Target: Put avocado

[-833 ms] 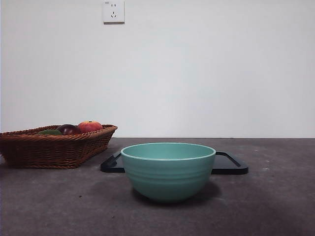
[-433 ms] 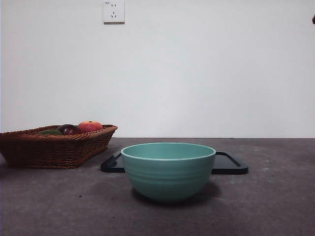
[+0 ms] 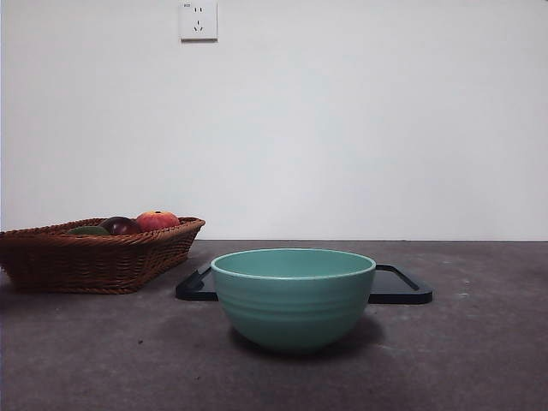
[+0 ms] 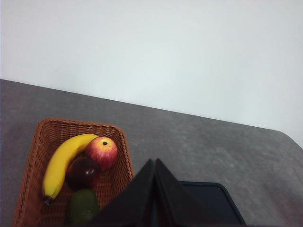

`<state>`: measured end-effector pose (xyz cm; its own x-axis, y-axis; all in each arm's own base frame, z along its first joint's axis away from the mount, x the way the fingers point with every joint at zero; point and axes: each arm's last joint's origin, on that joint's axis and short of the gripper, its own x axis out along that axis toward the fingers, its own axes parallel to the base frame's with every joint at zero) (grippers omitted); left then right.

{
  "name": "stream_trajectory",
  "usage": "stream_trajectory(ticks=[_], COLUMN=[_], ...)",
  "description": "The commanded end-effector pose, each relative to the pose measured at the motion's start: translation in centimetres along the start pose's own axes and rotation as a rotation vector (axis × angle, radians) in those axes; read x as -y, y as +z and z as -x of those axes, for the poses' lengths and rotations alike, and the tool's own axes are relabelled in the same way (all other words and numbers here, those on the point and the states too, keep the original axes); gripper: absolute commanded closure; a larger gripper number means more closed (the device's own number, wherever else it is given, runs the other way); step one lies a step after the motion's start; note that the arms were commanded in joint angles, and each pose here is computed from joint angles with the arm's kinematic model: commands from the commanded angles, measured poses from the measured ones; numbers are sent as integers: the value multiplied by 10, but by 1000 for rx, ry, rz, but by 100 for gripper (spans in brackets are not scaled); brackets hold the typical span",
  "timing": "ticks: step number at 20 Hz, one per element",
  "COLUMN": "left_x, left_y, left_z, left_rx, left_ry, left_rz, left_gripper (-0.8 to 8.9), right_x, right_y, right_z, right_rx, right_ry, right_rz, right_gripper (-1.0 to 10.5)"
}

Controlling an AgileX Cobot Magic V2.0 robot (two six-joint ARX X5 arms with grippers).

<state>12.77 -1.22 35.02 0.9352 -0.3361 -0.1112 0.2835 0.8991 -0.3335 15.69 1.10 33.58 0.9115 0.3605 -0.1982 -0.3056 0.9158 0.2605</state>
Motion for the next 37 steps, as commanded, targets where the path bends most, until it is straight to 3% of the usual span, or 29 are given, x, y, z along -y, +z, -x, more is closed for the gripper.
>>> stream_trajectory(ticks=[1, 7, 19, 21, 24, 29, 31, 37], left_x=[3, 3, 4, 4, 4, 5, 5, 7], left_y=[6, 6, -2, -3, -4, -4, -4, -5], left_z=[1, 1, -8, -9, -11, -12, -12, -12], left_rx=[23, 21, -95, -109, -117, -119, -121, -124], left_ry=[-15, -17, -154, -153, -152, -160, -163, -177], left_rz=[-12, -11, -30, -36, -33, -55, -57, -58], left_gripper=[805, 805, 804, 740, 558, 277, 256, 255], right_x=[-3, -7, -5, -5, -3, -1, 0, 0], right_y=[7, 8, 1, -2, -7, -12, -13, -13], right_z=[3, 6, 6, 6, 7, 8, 8, 8], right_rx=[29, 23, -38, -67, -116, -160, -163, -164], right_ry=[20, 93, 73, 63, 40, -31, -40, -41], right_rz=[-6, -18, -36, -37, -18, -14, -15, -12], right_gripper=[940, 940, 940, 932, 832, 483, 424, 420])
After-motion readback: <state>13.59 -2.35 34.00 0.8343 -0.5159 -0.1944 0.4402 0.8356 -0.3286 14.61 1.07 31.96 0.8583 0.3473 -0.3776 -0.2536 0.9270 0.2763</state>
